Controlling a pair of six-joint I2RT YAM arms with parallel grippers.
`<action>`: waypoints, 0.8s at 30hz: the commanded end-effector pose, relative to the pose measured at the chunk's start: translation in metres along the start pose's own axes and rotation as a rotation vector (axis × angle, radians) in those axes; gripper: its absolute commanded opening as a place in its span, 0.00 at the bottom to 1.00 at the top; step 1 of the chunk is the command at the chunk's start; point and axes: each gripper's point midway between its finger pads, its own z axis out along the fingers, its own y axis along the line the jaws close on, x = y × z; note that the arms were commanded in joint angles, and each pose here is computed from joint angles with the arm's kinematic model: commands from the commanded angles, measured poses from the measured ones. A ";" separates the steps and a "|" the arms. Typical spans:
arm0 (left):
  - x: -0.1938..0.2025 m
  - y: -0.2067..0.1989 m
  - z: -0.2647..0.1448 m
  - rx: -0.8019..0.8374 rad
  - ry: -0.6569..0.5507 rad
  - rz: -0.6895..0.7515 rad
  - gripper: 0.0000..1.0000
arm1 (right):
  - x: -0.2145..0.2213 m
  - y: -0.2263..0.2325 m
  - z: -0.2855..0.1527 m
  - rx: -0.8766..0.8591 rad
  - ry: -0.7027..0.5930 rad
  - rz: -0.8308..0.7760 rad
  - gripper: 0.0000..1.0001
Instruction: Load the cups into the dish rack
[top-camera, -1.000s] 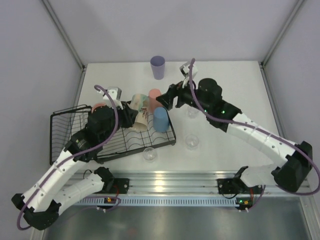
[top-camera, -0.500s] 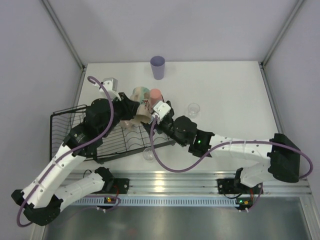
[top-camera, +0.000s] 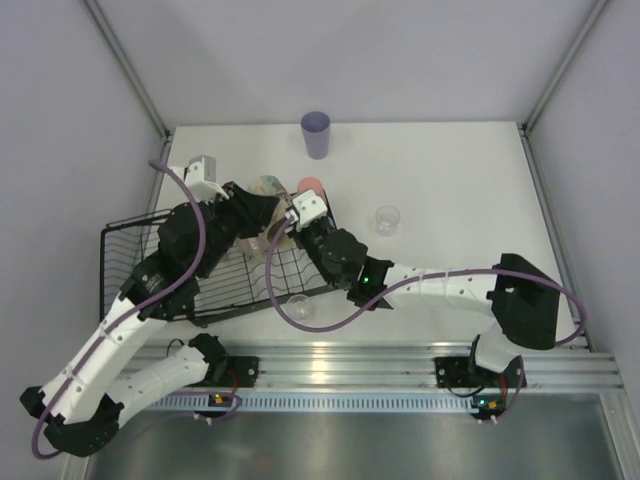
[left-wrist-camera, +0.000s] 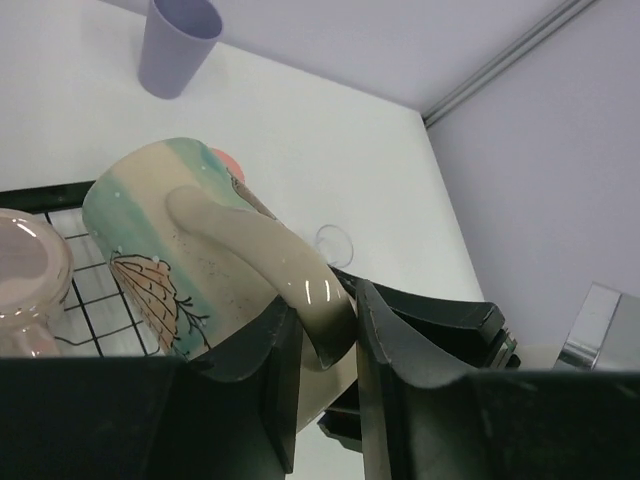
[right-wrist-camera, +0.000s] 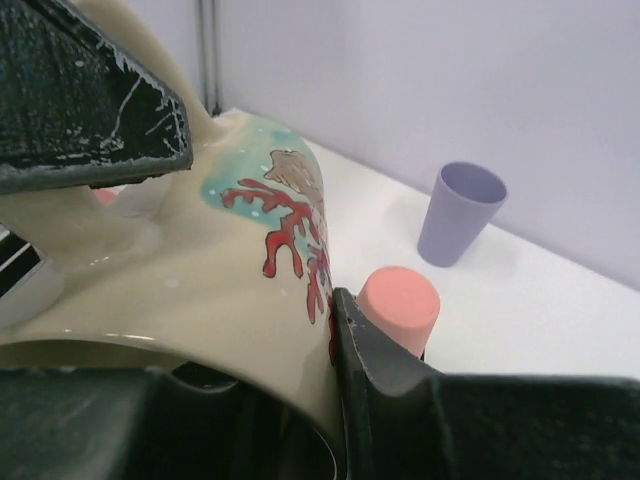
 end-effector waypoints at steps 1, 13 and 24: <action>-0.046 -0.037 -0.018 0.163 -0.155 -0.070 0.00 | -0.047 -0.016 0.004 0.076 -0.116 0.010 0.00; -0.007 -0.045 -0.027 0.171 0.089 -0.159 0.49 | -0.145 -0.090 -0.058 0.211 -0.550 -0.363 0.00; 0.009 -0.076 -0.045 0.260 0.331 -0.086 0.64 | -0.175 -0.098 -0.107 0.119 -0.754 -0.651 0.00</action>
